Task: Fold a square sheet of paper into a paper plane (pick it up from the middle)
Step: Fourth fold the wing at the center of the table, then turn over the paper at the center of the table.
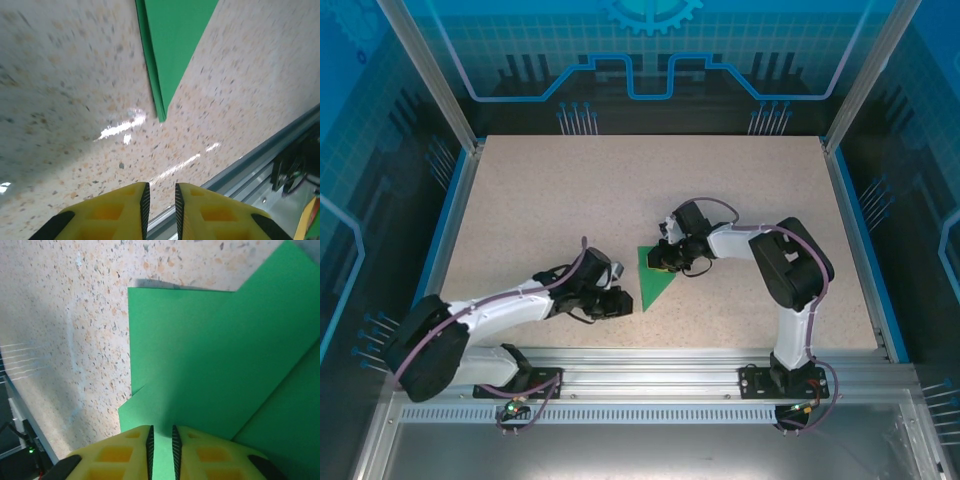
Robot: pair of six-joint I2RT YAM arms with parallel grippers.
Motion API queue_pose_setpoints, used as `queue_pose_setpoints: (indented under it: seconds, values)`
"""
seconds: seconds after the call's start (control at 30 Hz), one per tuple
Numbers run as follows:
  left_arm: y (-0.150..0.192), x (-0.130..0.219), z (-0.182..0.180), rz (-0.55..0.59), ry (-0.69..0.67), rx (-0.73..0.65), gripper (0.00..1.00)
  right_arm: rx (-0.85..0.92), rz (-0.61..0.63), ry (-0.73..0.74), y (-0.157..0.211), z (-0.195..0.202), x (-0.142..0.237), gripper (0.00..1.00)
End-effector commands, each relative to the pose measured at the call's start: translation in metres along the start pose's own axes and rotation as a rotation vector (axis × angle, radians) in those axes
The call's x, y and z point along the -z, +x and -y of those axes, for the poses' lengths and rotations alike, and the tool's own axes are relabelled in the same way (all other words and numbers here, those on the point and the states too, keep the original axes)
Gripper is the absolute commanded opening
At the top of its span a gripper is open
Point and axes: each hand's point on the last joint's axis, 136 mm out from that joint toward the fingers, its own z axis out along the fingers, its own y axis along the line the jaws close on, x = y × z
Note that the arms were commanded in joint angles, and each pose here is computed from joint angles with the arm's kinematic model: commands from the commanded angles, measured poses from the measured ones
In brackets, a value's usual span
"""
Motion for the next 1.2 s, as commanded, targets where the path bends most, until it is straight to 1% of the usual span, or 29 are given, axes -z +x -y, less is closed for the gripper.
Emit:
queue_pose_setpoints:
  seconds: [0.0, 0.13, 0.2, 0.3, 0.53, 0.57, 0.67, 0.77, 0.97, 1.17]
  values:
    - [-0.027, 0.016, 0.002, 0.109, -0.03, 0.042, 0.25, 0.028, 0.023, 0.068, 0.001, -0.002, 0.018, 0.24]
    - [-0.04, 0.016, 0.013, 0.127, -0.017, 0.037, 0.24, 0.055, 0.063, 0.095, 0.002, -0.009, 0.039, 0.34]
    - [-0.046, 0.013, 0.018, 0.125, -0.009, 0.033, 0.24, 0.059, 0.079, 0.111, 0.004, -0.008, 0.047, 0.36]
    - [-0.053, 0.007, 0.025, 0.123, 0.008, 0.034, 0.24, 0.041, 0.097, 0.151, 0.009, 0.004, 0.057, 0.41]
    - [-0.07, -0.012, 0.035, 0.102, 0.015, 0.024, 0.22, -0.004, 0.106, 0.144, 0.023, 0.014, 0.061, 0.48]
    - [-0.072, -0.016, 0.034, 0.098, 0.008, 0.023, 0.21, -0.022, 0.094, 0.15, 0.031, 0.021, 0.058, 0.48]
    - [-0.078, -0.029, 0.031, 0.079, -0.015, 0.021, 0.2, -0.038, 0.087, 0.137, 0.037, 0.023, 0.054, 0.49]
    - [-0.083, -0.041, 0.029, 0.068, -0.032, 0.021, 0.18, -0.061, 0.082, 0.164, 0.04, 0.032, 0.051, 0.49]
    - [-0.087, -0.053, 0.011, 0.062, -0.114, 0.019, 0.16, -0.076, 0.077, 0.152, 0.04, 0.033, 0.044, 0.49]
    - [-0.08, -0.064, -0.007, 0.032, -0.161, 0.031, 0.14, -0.084, 0.078, 0.154, 0.036, 0.033, 0.042, 0.49]
